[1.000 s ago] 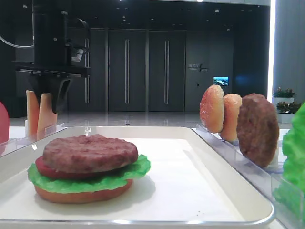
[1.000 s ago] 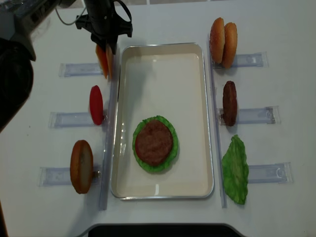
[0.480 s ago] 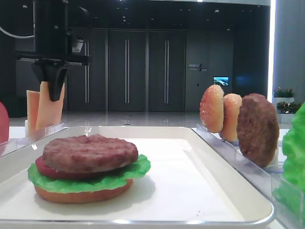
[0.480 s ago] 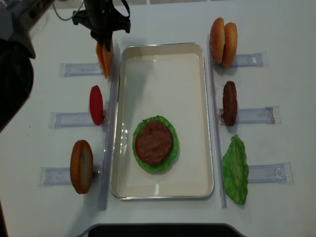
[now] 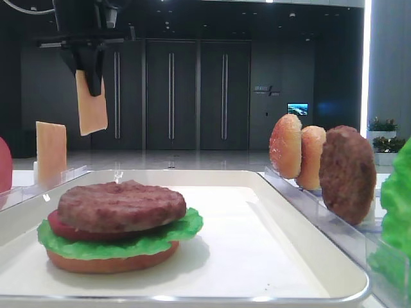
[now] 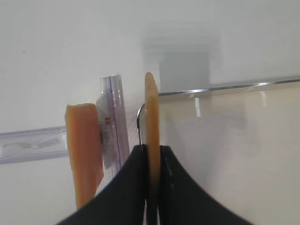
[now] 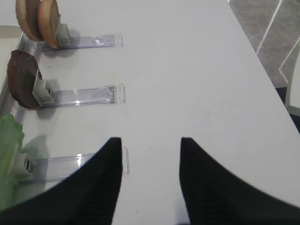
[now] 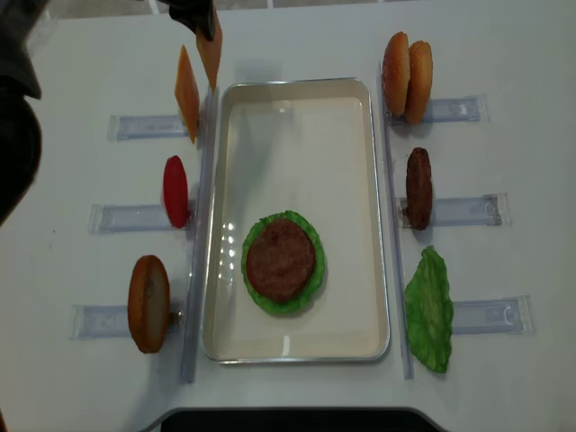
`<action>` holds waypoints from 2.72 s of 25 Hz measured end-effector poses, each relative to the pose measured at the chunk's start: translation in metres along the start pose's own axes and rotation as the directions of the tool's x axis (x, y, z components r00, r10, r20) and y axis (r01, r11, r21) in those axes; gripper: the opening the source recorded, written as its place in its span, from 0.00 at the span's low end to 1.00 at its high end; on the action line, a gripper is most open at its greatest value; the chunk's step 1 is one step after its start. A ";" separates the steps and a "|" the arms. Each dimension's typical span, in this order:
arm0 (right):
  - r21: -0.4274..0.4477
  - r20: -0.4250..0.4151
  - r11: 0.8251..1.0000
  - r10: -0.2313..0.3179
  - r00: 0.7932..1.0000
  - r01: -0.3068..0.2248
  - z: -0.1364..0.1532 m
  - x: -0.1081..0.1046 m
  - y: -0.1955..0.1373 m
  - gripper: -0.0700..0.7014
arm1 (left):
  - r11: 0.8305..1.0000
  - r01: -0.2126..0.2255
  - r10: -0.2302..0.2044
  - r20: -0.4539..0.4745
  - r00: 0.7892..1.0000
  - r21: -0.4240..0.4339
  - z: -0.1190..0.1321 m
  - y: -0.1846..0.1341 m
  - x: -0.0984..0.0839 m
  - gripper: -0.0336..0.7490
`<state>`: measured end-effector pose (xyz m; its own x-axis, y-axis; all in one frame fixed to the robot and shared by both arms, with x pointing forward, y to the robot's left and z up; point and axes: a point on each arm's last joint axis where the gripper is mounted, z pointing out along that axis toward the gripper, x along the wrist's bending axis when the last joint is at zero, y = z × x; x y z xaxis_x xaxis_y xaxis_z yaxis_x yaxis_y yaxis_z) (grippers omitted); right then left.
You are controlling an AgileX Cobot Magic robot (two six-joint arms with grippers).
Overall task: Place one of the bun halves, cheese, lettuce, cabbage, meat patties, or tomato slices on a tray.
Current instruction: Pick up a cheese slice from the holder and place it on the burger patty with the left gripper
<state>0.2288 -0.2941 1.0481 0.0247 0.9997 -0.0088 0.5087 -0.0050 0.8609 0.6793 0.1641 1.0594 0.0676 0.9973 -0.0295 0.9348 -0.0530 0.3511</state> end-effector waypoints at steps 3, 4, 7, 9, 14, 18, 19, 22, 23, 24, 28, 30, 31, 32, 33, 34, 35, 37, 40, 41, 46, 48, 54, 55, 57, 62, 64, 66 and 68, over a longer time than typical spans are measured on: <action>0.000 0.000 1.000 0.000 1.000 0.000 0.000 0.000 0.000 0.46 | 0.999 -0.002 0.002 0.019 1.000 -0.032 -0.024 -0.004 0.001 0.08; 0.000 0.000 1.000 0.000 1.000 0.000 0.000 0.000 0.000 0.46 | 1.000 -0.005 0.006 0.019 1.000 -0.030 -0.029 -0.008 0.001 0.08; 0.000 0.000 1.000 0.000 1.000 0.000 0.000 0.000 0.000 0.46 | 1.000 -0.029 0.029 0.037 0.999 -0.010 -0.045 -0.026 -0.001 0.08; 0.000 0.000 1.000 0.000 1.000 0.000 0.000 0.000 0.000 0.46 | 0.999 -0.053 0.053 0.051 0.997 -0.007 -0.061 -0.041 -0.003 0.08; 0.000 0.000 1.000 0.000 1.000 0.000 0.000 0.000 0.000 0.46 | 0.997 -0.078 0.079 0.061 0.995 -0.017 -0.100 -0.083 0.002 0.08; 0.000 0.000 1.000 0.000 1.000 0.000 0.000 0.000 0.000 0.46 | 0.996 -0.082 0.081 0.048 0.996 0.024 -0.108 -0.120 0.014 0.08; 0.000 0.000 1.000 0.000 1.000 0.000 0.000 0.000 0.000 0.46 | 0.996 -0.084 0.082 0.044 0.996 0.044 -0.107 -0.130 0.017 0.08; 0.000 0.000 1.000 0.000 1.000 0.000 0.000 0.000 0.000 0.46 | 0.993 -0.077 0.072 0.060 0.996 0.094 -0.100 -0.153 0.021 0.08; 0.000 0.000 1.000 0.000 1.000 0.000 0.000 0.000 0.000 0.46 | 0.993 -0.071 0.064 0.076 0.995 0.096 -0.099 -0.158 0.021 0.08; 0.000 0.000 1.000 0.000 1.000 0.000 0.000 0.000 0.000 0.46 | 0.993 -0.065 0.057 0.089 0.994 0.096 -0.097 -0.163 0.021 0.08; 0.000 0.000 1.000 0.000 1.000 0.000 0.000 0.000 0.000 0.46 | 0.991 -0.065 0.051 0.123 0.991 0.117 -0.083 -0.175 0.019 0.08; 0.000 0.000 1.000 0.000 1.000 0.000 0.000 0.000 0.000 0.46 | 0.990 -0.067 0.051 0.130 0.990 0.127 -0.078 -0.178 0.019 0.08; 0.000 0.000 1.000 0.000 1.000 0.000 0.000 0.000 0.000 0.46 | 0.989 -0.069 0.052 0.131 0.990 0.127 -0.076 -0.179 0.019 0.08; 0.000 0.000 1.000 0.000 1.000 0.000 0.000 0.000 0.000 0.46 | 0.990 -0.070 0.054 0.131 0.990 0.125 -0.076 -0.179 0.019 0.08; 0.000 0.000 1.000 0.000 1.000 0.000 0.000 0.000 0.000 0.46 | 0.990 -0.071 0.055 0.132 0.990 0.124 -0.075 -0.179 0.019 0.08; 0.000 0.000 1.000 0.000 1.000 0.000 0.000 0.000 0.000 0.46 | 0.990 -0.074 0.057 0.134 0.989 0.123 -0.075 -0.179 0.019 0.08; 0.000 0.000 1.000 0.000 1.000 0.000 0.000 0.000 0.000 0.46 | 0.989 -0.079 0.061 0.140 0.988 0.123 -0.076 -0.179 0.019 0.08; 0.000 0.000 1.000 0.000 1.000 0.000 0.000 0.000 0.000 0.46 | 0.989 -0.090 0.071 0.159 0.985 0.117 -0.076 -0.179 0.017 0.08; 0.000 0.000 1.000 0.000 1.000 0.000 0.000 0.000 0.000 0.46 | 0.990 -0.108 0.087 0.215 0.973 0.087 -0.076 -0.177 0.012 0.08; 0.000 0.000 1.000 0.000 1.000 0.000 0.000 0.000 0.000 0.46 | 0.991 -0.110 0.089 0.244 0.966 0.072 -0.075 -0.177 0.009 0.08; 0.000 0.000 1.000 0.000 1.000 0.000 0.000 0.000 0.000 0.46 | 0.992 -0.124 0.108 0.439 0.892 0.008 -0.062 -0.185 -0.007 0.08; 0.000 0.000 1.000 0.000 1.000 0.000 0.000 0.000 0.000 0.46 | 0.993 -0.114 0.104 0.531 0.841 -0.014 -0.058 -0.190 -0.015 0.08; 0.000 0.000 1.000 0.000 1.000 0.000 0.000 0.000 0.000 0.46 | 0.998 -0.042 0.067 0.721 0.690 -0.053 -0.049 -0.200 -0.020 0.08; 0.000 0.000 1.000 0.000 1.000 0.000 0.000 0.000 0.000 0.46 | 0.998 -0.033 0.058 0.733 0.677 -0.048 -0.046 -0.202 -0.018 0.08; 0.000 0.000 1.000 0.000 1.000 0.000 0.000 0.000 0.000 0.46 | 0.999 -0.025 0.038 0.757 0.652 -0.029 -0.041 -0.208 -0.012 0.08; 0.000 0.000 1.000 0.000 1.000 0.000 0.000 0.000 0.000 0.46 | 0.999 -0.034 0.007 0.797 0.604 0.017 -0.029 -0.228 -0.008 0.08; 0.000 0.000 1.000 0.000 1.000 0.000 0.000 0.000 0.000 0.46 | 0.998 -0.049 -0.004 0.804 0.595 0.041 -0.025 -0.237 -0.007 0.08; 0.000 0.000 1.000 0.000 1.000 0.000 0.000 0.000 0.000 0.46 | 0.997 -0.052 -0.012 0.806 0.591 0.053 -0.022 -0.243 -0.007 0.08; 0.000 0.000 1.000 0.000 1.000 0.000 0.000 0.000 0.000 0.46 | 0.997 -0.056 -0.014 0.806 0.592 0.058 -0.019 -0.246 -0.006 0.08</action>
<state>0.2288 -0.2941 1.0481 0.0247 0.9997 -0.0088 0.5087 -0.0050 0.8609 0.4419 0.1718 0.9912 0.3077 0.5500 -0.7765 0.9484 -0.1114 0.2969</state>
